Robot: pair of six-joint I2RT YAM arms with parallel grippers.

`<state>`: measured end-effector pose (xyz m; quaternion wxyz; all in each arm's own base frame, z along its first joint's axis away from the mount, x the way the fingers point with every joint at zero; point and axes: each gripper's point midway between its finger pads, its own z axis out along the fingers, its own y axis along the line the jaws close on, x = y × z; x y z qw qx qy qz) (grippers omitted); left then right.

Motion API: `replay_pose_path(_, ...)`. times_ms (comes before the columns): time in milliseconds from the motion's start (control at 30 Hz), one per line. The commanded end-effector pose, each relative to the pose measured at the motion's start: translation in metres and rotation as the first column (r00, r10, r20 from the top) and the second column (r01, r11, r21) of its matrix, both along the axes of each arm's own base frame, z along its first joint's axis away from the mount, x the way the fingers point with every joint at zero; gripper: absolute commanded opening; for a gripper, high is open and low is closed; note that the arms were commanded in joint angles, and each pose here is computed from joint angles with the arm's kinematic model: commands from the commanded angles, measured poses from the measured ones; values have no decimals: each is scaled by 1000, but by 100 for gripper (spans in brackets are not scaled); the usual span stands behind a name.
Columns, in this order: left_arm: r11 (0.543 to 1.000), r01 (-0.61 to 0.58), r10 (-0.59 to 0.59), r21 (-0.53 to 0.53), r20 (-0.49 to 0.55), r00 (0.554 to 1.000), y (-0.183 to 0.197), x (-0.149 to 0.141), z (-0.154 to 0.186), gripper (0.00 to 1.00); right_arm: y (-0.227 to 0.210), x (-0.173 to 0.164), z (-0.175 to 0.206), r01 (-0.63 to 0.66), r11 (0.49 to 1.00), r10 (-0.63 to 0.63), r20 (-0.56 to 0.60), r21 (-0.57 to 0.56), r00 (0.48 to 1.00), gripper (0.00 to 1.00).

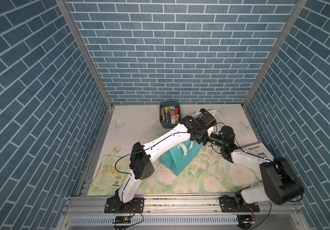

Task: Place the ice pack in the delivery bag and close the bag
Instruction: Seal the delivery bag at the center of the board.

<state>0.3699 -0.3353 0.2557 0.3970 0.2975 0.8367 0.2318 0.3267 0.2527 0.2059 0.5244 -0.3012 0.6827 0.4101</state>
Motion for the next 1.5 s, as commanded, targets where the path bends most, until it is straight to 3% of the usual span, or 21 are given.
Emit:
replay_pose_path(0,999,-19,18,50,28,999,4,2,1,39,-5,2,7,31,999,-31,8,18,999,69)
replay_pose_path(200,999,7,-7,32,-4,1000,-4,1,-6,25,-6,2,7,40,999,-40,9,20,999,68)
replay_pose_path(433,1000,23,-22,20,-36,999,-9,0,-16,0,-10,-7,11,39,998,-42,65,42,997,65)
replay_pose_path(567,999,20,-19,26,-31,999,-9,0,-16,0,-16,-17,14,53,998,-55,118,25,991,69)
replay_pose_path(667,1000,22,-22,9,-29,999,-10,0,-13,0,-28,-22,22,115,993,-118,168,31,979,83)
replay_pose_path(967,995,56,-59,-88,-29,998,-17,-5,1,0,-56,-43,47,223,970,-241,275,94,931,95)
replay_pose_path(1233,992,67,-71,-111,-39,997,-20,-10,1,0,-41,-37,53,149,983,-171,246,105,954,93)
replay_pose_path(1467,991,73,-79,-115,-45,996,-22,-14,-2,0,-23,-10,41,109,992,-120,190,68,974,81)
